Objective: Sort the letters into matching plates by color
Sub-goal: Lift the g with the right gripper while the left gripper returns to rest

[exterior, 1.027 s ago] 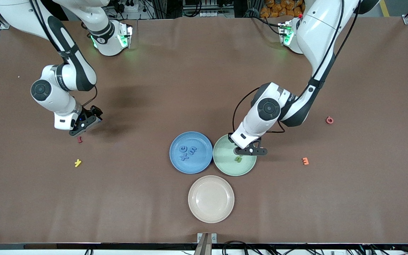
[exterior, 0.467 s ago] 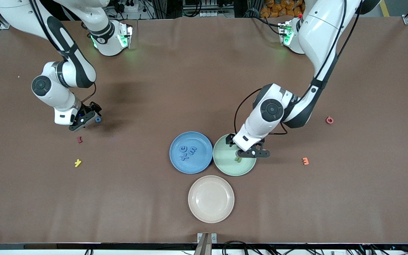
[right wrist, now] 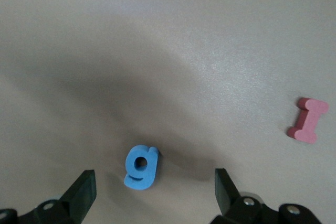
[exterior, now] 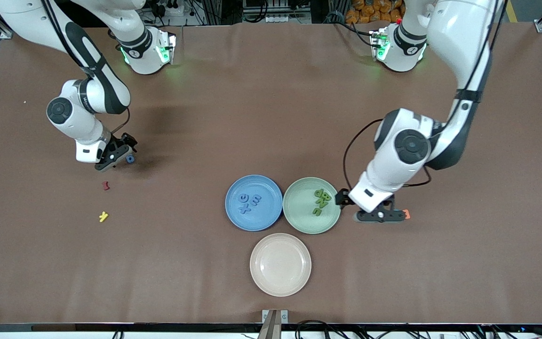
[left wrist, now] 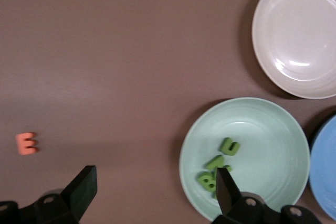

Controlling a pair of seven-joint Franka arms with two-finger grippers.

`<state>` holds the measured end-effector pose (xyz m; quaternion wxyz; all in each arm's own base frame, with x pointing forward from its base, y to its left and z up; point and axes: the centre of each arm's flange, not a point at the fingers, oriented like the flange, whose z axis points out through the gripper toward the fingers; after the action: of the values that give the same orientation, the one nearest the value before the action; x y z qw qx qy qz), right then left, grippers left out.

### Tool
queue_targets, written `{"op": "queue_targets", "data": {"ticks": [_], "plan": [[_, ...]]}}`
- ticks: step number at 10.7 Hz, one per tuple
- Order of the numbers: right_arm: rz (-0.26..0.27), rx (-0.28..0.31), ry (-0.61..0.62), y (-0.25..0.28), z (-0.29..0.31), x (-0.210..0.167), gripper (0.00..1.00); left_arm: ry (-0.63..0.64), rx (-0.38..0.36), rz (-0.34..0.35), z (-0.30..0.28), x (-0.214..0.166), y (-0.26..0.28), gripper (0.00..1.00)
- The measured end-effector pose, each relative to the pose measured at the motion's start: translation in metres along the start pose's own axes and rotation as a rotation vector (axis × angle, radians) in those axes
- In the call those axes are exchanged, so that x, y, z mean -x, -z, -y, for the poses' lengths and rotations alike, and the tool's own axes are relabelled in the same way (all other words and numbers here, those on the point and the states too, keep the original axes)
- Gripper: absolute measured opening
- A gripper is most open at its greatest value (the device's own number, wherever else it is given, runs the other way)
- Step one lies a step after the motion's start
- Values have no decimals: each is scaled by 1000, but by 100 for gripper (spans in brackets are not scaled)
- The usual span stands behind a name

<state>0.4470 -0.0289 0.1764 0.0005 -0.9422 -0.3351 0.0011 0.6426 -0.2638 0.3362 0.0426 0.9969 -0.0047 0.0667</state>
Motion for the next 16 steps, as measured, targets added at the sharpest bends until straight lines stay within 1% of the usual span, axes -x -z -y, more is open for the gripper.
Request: {"op": "queue_targets", "data": {"ticks": [2, 4, 5, 6, 7, 8, 9, 10, 11, 12, 13, 14, 16], "plan": [[-7, 4, 1, -4, 1, 0, 100, -6, -24, 12, 41, -12, 32, 100], [-9, 3, 1, -10, 2, 1, 100, 34, -55, 45, 75, -14, 69, 100], [-9, 3, 1, -11, 3, 1, 100, 61, -64, 49, 93, -15, 88, 100], [-10, 3, 1, -11, 3, 1, 96, 106, -50, 47, 113, -17, 109, 100], [-11, 4, 1, -11, 3, 1, 94, 141, -40, 46, 129, -16, 129, 100], [-12, 5, 2, -11, 3, 1, 88, 158, -41, 41, 139, -14, 148, 100], [-16, 9, 2, -10, 2, 0, 73, 163, -44, 34, 142, -10, 168, 100], [-20, 13, 2, -8, 2, 0, 62, 167, -48, 29, 145, -4, 188, 100], [-20, 13, 2, -8, 2, 0, 61, 178, -54, 31, 152, 1, 210, 100], [-24, 16, 3, -7, 1, -1, 52, 161, -60, 37, 162, 5, 227, 100], [-24, 17, 3, -7, 1, -1, 51, 151, -65, 41, 173, 7, 242, 100], [-27, 19, 3, -6, 1, -1, 45, 150, -70, 45, 182, 11, 254, 100], [-28, 20, 4, -5, 0, -2, 41, 143, -76, 42, 197, 17, 277, 100]]}}
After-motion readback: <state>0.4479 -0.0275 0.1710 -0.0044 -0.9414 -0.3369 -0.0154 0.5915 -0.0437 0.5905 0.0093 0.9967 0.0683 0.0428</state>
